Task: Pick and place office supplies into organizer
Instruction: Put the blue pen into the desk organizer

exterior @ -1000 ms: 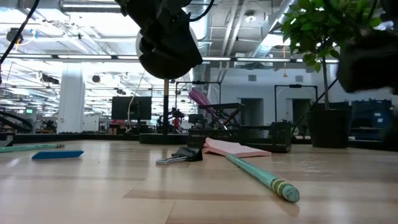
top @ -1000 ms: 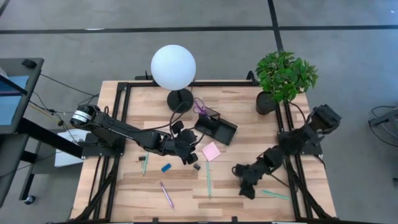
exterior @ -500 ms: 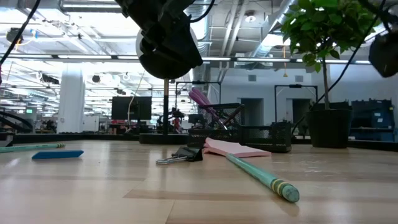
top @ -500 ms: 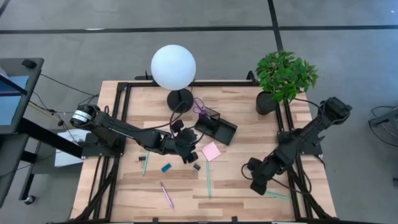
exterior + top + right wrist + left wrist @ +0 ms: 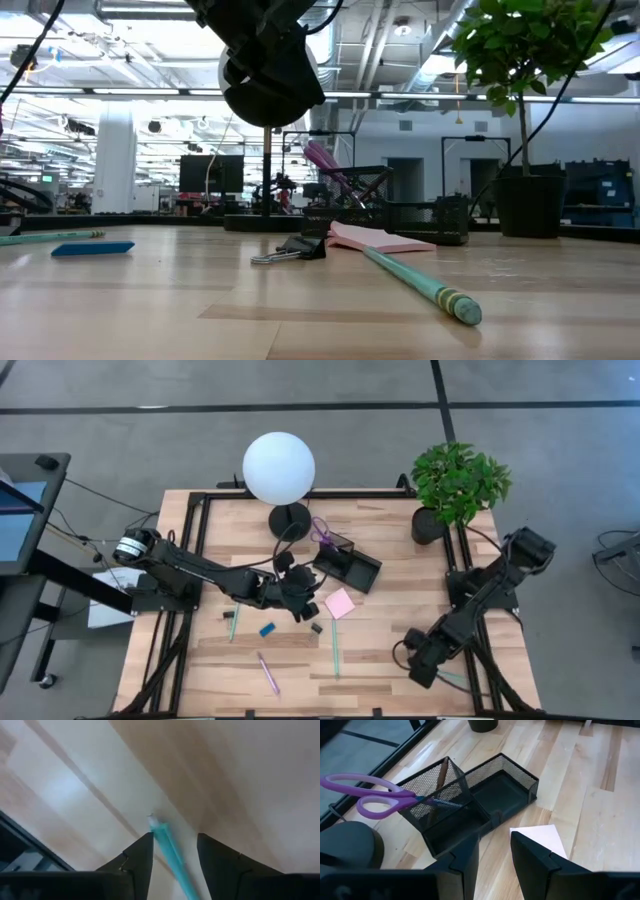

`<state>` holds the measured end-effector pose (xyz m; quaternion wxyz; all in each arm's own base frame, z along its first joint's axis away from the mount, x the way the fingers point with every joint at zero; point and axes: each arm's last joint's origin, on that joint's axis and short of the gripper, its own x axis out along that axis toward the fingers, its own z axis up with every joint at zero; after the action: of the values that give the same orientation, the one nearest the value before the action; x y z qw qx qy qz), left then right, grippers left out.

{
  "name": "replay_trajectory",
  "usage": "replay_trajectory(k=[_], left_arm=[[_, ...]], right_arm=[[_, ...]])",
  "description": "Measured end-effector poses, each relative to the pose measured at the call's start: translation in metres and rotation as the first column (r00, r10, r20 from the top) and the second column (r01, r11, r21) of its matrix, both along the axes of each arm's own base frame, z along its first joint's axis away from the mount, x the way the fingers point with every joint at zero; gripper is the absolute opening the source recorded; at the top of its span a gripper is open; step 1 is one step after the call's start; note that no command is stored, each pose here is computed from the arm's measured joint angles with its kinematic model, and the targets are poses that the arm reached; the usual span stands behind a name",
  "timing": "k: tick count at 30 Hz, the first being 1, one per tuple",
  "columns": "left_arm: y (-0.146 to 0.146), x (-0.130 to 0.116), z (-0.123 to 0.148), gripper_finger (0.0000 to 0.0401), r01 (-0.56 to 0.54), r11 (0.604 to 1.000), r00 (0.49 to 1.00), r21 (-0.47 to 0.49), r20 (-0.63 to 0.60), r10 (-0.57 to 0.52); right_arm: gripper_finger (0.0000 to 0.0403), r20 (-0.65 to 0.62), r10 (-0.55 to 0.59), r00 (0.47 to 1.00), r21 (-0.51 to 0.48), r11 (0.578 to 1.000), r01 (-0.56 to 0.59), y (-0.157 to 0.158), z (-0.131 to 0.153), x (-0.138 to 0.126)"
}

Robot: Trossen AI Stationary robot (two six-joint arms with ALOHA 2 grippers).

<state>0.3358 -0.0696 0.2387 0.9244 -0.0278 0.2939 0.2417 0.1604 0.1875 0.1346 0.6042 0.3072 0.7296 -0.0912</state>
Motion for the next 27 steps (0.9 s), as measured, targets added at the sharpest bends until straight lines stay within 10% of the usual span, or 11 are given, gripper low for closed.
replay_trajectory(k=[27], left_arm=[[0.000,-0.001,-0.001,0.0109,-0.002,1.000,1.000,0.003,-0.016,0.002]], right_arm=[[0.0072,-0.010,-0.022,1.000,-0.145,0.989,0.020,-0.004,-0.015,0.000]])
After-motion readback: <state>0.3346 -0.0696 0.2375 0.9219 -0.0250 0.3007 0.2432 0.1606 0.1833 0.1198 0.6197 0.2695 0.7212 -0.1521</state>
